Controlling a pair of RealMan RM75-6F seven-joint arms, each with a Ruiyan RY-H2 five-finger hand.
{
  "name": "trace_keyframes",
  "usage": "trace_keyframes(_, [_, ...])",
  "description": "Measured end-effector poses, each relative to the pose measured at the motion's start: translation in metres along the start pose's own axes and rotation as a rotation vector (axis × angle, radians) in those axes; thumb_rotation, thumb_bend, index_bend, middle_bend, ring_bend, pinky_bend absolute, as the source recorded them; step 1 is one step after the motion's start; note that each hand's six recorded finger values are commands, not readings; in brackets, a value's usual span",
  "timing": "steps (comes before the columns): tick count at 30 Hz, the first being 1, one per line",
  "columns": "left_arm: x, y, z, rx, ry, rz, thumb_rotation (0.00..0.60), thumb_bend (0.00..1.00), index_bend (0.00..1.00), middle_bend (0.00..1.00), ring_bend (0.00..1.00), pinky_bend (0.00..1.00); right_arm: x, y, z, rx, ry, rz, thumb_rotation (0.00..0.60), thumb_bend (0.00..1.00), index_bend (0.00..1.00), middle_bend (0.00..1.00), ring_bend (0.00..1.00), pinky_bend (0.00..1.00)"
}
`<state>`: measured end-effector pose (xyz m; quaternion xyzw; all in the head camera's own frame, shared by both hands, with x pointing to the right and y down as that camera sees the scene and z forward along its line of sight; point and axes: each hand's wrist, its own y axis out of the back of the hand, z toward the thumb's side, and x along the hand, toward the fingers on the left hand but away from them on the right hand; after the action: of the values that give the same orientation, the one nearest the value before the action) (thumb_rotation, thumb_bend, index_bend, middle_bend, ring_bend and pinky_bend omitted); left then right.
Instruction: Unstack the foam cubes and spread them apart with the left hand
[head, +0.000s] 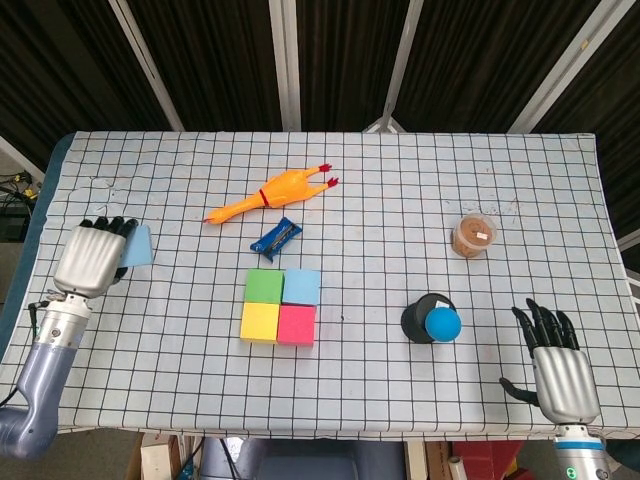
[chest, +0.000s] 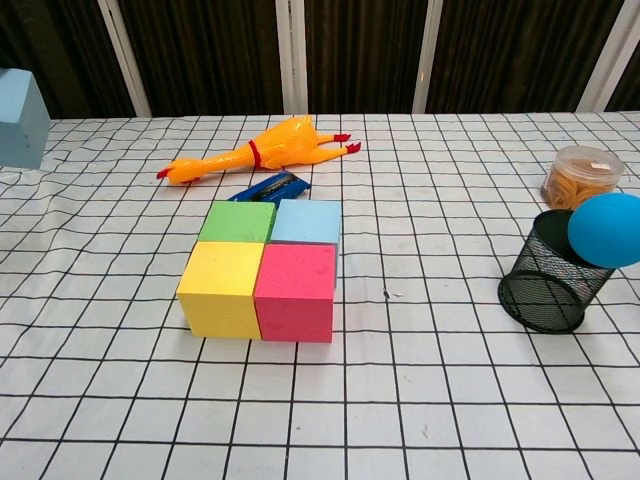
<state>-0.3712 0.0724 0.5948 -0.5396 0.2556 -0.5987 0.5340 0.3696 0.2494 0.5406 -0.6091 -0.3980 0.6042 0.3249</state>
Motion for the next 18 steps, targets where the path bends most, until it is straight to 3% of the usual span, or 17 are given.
trace_keyframes(3, [0.015, -0.014, 0.001, -0.008, 0.007, 0.012, 0.6, 0.31, 0.34, 0.37, 0.38, 0.48, -0.002, 0.0, -0.002, 0.004, -0.011, -0.003, 0.6, 0.04, 0.11, 0.0, 0.06, 0.0])
trace_keyframes(7, [0.037, -0.025, 0.024, -0.084, -0.001, 0.021, 0.6, 0.21, 0.32, 0.3, 0.32, 0.46, -0.005, -0.002, -0.004, 0.013, -0.022, 0.006, 0.6, 0.04, 0.11, 0.0, 0.06, 0.0])
trace_keyframes(10, [0.051, -0.026, 0.044, -0.123, -0.019, 0.022, 0.6, 0.08, 0.25, 0.16, 0.19, 0.36, -0.006, -0.004, -0.003, 0.024, -0.022, 0.009, 0.6, 0.04, 0.11, 0.0, 0.06, 0.0])
trace_keyframes(13, [0.058, -0.03, 0.062, -0.144, -0.043, -0.006, 0.6, 0.02, 0.14, 0.02, 0.04, 0.24, -0.006, -0.005, -0.002, 0.028, -0.02, 0.016, 0.6, 0.04, 0.11, 0.0, 0.06, 0.0])
trace_keyframes(18, [0.054, -0.031, 0.093, -0.223, -0.112, -0.077, 0.6, 0.0, 0.07, 0.0, 0.0, 0.17, -0.006, -0.003, -0.004, 0.029, -0.028, 0.013, 0.6, 0.04, 0.11, 0.0, 0.06, 0.0])
